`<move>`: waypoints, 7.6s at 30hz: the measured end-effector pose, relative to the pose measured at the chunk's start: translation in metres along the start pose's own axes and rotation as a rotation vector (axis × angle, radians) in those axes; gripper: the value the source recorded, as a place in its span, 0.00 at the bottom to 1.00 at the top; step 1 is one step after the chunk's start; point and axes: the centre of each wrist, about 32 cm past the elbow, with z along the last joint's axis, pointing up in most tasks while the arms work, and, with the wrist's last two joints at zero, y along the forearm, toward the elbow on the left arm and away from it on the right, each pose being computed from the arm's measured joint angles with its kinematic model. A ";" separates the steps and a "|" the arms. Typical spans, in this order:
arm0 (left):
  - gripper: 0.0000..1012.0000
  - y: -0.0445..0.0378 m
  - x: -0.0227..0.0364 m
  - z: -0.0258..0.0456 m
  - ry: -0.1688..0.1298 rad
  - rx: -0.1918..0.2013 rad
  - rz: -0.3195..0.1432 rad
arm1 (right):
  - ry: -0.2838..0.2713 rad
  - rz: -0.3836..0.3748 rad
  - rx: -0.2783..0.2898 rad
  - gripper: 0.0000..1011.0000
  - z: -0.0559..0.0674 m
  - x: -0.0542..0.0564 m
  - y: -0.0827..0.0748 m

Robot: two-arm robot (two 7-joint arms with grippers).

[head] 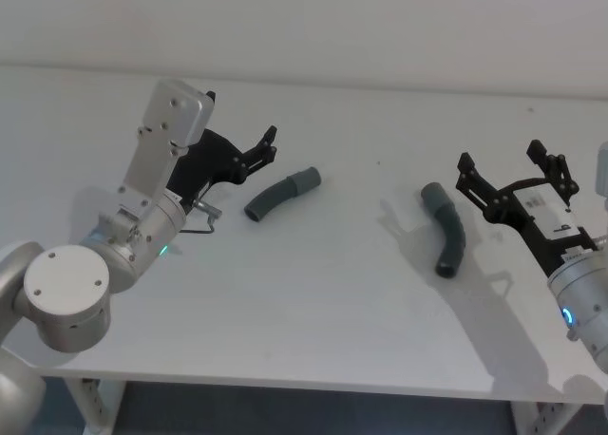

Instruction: Use both hands to pick up one end of the pipe from the table, align the ends, and insert them.

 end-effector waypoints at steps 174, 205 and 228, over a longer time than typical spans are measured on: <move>0.35 -0.1128 0.0494 0.0095 0.078 0.489 -0.539 | -0.027 0.022 -0.036 0.99 0.000 0.001 0.000; 0.34 -0.1128 0.0492 0.0094 0.078 0.490 -0.539 | -0.152 0.100 -0.445 0.99 0.025 -0.002 0.024; 0.34 -0.1128 0.0492 0.0094 0.078 0.490 -0.539 | -0.117 0.039 -0.600 0.99 0.039 -0.011 0.051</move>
